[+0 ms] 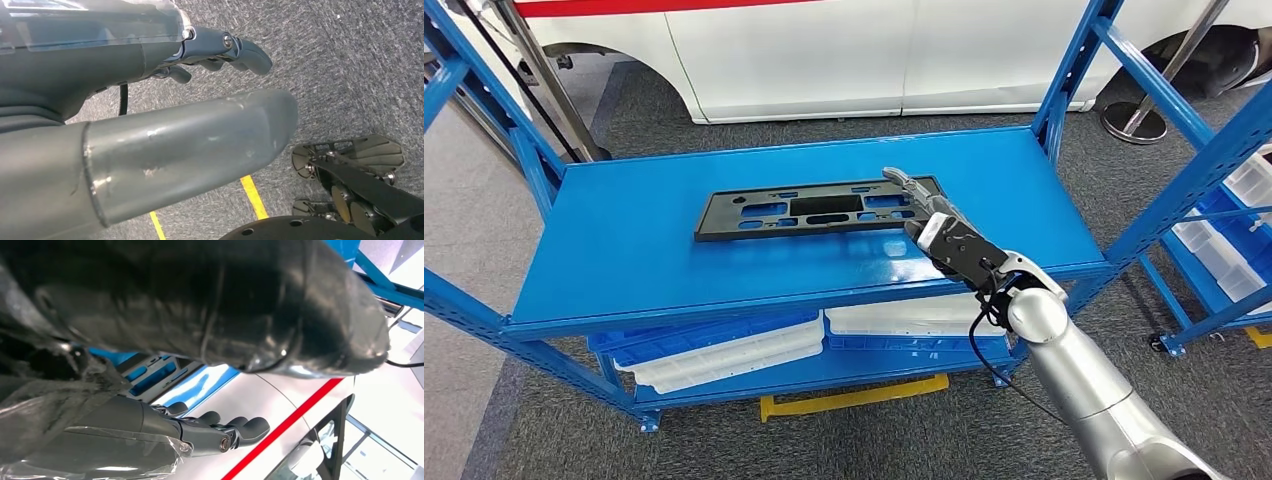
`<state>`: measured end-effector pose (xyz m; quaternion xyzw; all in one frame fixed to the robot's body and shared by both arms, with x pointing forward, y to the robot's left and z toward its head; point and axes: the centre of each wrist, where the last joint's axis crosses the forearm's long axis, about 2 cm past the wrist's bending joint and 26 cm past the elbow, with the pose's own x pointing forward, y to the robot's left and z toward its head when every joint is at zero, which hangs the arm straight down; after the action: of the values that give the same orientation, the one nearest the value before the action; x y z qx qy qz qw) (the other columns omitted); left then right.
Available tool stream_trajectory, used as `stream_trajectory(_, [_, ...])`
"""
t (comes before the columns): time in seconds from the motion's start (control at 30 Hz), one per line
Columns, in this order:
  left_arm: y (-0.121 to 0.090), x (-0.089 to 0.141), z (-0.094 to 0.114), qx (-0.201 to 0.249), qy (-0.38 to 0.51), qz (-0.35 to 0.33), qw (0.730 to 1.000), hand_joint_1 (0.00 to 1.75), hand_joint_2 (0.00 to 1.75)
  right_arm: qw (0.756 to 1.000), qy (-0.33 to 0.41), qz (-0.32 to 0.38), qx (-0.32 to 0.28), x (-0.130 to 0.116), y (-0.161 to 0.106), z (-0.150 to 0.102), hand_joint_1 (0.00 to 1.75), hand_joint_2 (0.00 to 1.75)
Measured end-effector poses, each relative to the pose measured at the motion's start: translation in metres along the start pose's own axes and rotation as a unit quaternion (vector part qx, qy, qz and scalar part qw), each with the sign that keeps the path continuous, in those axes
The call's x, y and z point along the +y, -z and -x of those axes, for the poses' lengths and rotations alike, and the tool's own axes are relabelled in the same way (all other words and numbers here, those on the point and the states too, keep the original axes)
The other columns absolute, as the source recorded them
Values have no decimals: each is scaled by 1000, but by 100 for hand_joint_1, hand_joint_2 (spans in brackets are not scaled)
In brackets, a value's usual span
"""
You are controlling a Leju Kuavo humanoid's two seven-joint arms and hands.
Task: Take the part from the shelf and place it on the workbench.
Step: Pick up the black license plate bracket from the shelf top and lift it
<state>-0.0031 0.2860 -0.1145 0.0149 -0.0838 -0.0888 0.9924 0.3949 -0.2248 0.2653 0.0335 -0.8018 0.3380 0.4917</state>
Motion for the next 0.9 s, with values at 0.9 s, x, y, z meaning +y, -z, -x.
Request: stream_trajectory(0.9, [0, -1, -2, -7, 7, 3, 1000, 0, 0, 1000, 6, 1, 13, 1, -15, 10, 0, 0])
